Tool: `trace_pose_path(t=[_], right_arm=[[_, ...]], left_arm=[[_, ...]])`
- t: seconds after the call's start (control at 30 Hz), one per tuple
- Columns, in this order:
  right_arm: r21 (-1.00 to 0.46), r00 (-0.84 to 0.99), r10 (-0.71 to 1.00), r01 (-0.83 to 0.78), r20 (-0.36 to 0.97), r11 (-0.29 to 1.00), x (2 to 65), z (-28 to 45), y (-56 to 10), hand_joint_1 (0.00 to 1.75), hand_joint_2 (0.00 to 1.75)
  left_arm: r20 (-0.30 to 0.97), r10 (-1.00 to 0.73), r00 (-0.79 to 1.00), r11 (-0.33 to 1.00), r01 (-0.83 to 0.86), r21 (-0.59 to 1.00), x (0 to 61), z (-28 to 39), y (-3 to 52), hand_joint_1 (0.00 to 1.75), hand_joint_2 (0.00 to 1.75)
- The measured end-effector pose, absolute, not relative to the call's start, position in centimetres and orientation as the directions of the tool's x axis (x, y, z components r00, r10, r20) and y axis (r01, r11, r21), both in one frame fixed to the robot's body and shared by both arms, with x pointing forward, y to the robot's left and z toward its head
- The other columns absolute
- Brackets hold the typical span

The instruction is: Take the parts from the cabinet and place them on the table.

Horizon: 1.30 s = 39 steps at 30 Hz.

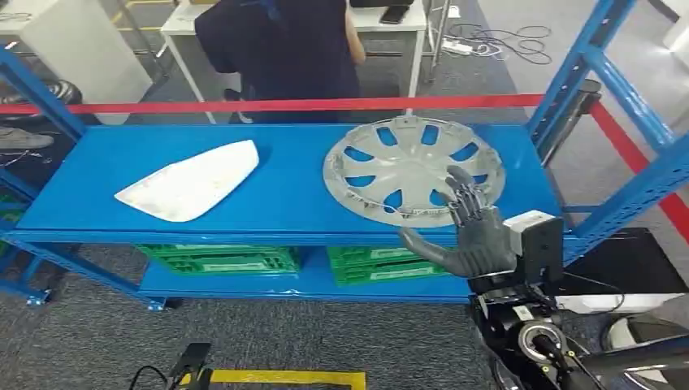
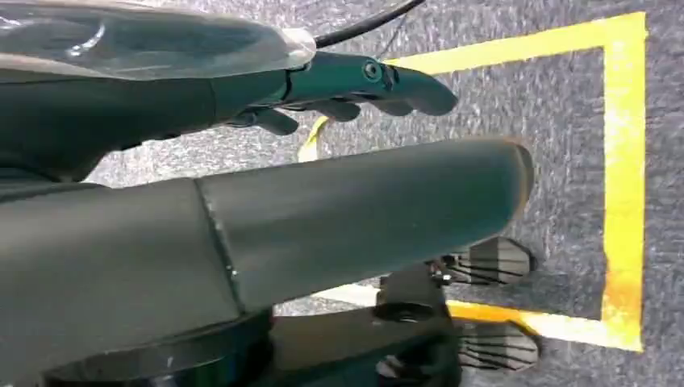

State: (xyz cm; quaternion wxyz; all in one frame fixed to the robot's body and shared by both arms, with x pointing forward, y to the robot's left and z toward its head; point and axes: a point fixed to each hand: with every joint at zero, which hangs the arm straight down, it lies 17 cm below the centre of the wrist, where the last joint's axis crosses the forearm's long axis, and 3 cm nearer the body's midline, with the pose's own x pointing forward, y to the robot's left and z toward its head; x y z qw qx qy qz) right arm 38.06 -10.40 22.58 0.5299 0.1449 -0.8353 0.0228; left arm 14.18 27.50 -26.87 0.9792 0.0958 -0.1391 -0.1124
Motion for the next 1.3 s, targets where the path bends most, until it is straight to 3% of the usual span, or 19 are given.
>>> trace_pose_path(t=[1.3], right_arm=[[0.11,-0.386,-0.213,-0.272,0.897,0.956,38.14,22.06,-10.41,0.0,1.75]], left_arm=[[0.269,-0.254,0.929,0.956,0.198,0.218,14.38,-26.79,26.98,0.0,0.0]])
